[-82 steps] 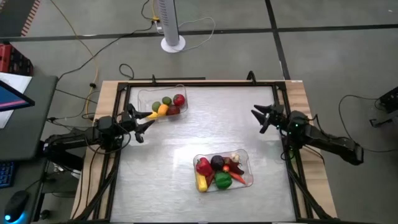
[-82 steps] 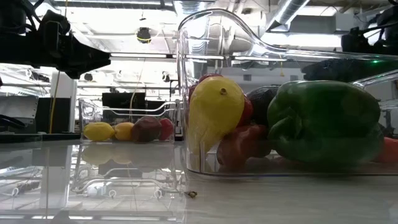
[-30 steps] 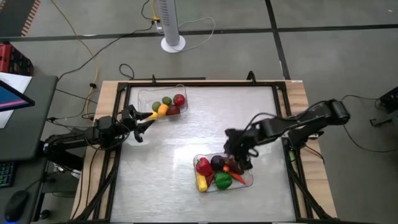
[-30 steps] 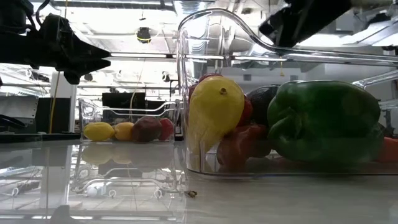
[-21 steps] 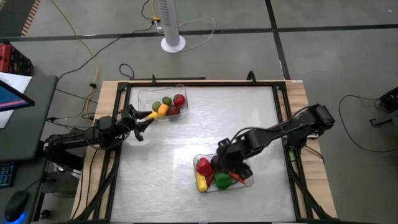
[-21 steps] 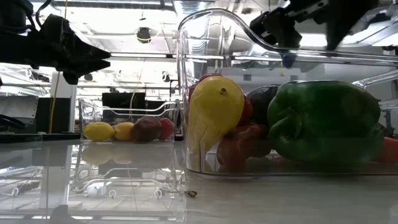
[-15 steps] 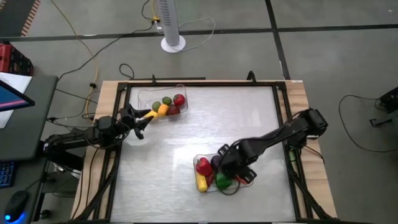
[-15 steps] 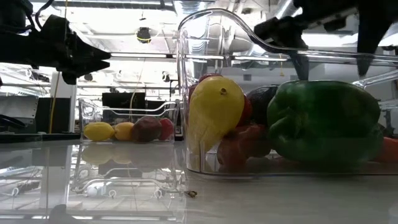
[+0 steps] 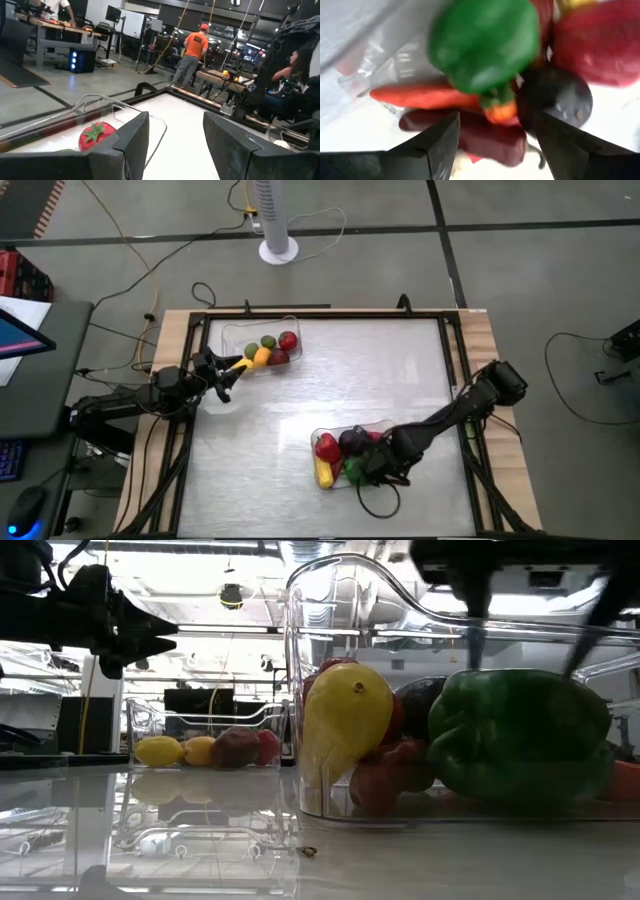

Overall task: Sort produce into baskets
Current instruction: Put the peach from the top transparent bin

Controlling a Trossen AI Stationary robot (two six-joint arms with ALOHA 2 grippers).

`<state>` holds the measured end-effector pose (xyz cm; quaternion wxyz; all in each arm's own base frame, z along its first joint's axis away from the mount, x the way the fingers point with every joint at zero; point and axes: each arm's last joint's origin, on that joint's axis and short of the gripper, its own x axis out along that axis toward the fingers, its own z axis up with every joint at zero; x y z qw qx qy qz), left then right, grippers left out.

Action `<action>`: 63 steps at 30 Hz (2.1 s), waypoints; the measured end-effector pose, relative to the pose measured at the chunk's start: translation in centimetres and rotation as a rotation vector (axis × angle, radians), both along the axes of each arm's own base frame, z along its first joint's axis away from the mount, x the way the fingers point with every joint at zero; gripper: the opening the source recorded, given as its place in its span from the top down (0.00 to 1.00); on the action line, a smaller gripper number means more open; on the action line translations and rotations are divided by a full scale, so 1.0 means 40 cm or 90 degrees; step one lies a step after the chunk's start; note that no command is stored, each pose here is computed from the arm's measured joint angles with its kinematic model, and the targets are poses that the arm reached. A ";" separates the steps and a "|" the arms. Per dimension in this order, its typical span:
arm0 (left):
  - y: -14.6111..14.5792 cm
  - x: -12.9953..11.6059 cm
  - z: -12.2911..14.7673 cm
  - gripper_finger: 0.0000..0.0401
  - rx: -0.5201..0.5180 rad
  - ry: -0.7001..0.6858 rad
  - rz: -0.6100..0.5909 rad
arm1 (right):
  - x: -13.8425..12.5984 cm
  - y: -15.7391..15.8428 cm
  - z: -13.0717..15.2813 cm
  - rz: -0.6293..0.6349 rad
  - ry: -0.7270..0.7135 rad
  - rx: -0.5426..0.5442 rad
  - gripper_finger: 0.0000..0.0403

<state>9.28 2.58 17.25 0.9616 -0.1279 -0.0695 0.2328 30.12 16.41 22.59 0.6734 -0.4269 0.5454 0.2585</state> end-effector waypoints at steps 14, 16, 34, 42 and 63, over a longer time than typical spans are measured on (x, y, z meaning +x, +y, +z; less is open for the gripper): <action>0.000 0.000 0.000 0.57 -0.019 -0.009 -0.004 | -0.015 0.026 -0.055 0.084 -0.063 -0.078 0.30; 0.000 0.000 0.000 0.57 -0.021 -0.010 -0.004 | -0.011 0.028 -0.054 0.096 -0.072 -0.082 0.30; -0.001 0.000 0.000 0.57 -0.020 -0.010 -0.008 | 0.032 -0.006 -0.027 0.136 -0.110 -0.136 0.30; -0.001 0.000 0.000 0.57 -0.021 -0.010 -0.008 | 0.054 -0.063 0.058 0.092 -0.101 -0.070 0.30; -0.001 0.001 -0.001 0.57 -0.021 -0.008 -0.008 | 0.104 -0.125 -0.068 0.112 0.052 -0.050 0.31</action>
